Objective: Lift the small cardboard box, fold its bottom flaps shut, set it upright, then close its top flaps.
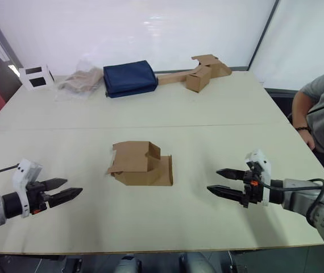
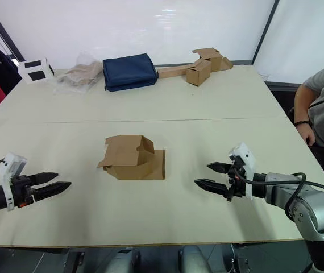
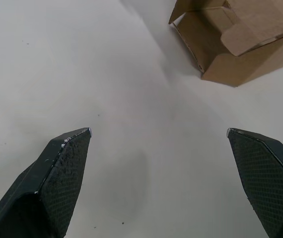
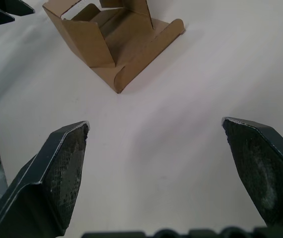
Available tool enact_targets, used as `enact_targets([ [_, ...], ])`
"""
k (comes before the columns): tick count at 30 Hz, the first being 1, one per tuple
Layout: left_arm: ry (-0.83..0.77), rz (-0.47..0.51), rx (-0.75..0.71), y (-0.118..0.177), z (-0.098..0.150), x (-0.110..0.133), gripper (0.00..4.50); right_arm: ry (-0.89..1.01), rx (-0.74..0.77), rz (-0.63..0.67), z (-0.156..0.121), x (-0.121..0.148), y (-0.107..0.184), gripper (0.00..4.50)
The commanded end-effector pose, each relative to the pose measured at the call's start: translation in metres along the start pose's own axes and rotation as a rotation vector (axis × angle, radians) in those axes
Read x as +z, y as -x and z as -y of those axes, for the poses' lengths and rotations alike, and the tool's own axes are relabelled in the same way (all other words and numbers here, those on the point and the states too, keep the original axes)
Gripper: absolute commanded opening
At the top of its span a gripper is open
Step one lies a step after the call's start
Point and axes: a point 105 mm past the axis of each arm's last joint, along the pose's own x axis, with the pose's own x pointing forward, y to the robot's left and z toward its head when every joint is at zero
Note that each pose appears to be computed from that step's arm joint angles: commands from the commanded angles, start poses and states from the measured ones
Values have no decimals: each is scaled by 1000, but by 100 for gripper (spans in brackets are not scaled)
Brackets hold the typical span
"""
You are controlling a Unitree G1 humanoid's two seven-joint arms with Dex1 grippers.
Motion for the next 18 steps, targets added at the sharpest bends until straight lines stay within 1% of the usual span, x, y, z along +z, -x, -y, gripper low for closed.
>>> enact_targets([
  [1, -60, -9, 8, 5, -4, 13, 450, 7, 10, 3, 2, 8, 2, 440],
  [3, -33, 14, -12, 4, -6, 19, 450, 26, 9, 9, 3, 14, 2, 440],
  [5, 14, 23, -60, 3, -3, 23, 450, 39, 10, 12, 2, 17, 3, 440],
  [7, 119, 26, -128, -1, 1, 23, 450, 48, 15, 11, 0, 19, 4, 440],
  [9, 233, 49, -171, -14, -6, 22, 450, 75, 36, 3, -6, 20, 2, 440],
  [12, 378, 116, -293, -28, -4, 36, 450, 124, 92, -16, -22, 24, -3, 440],
  [15, 441, 96, -415, -46, 9, 48, 450, 169, 156, 12, -42, 40, -7, 440],
  [18, 457, 46, -464, -60, 15, 51, 450, 205, 178, 33, -54, 50, -11, 440],
])
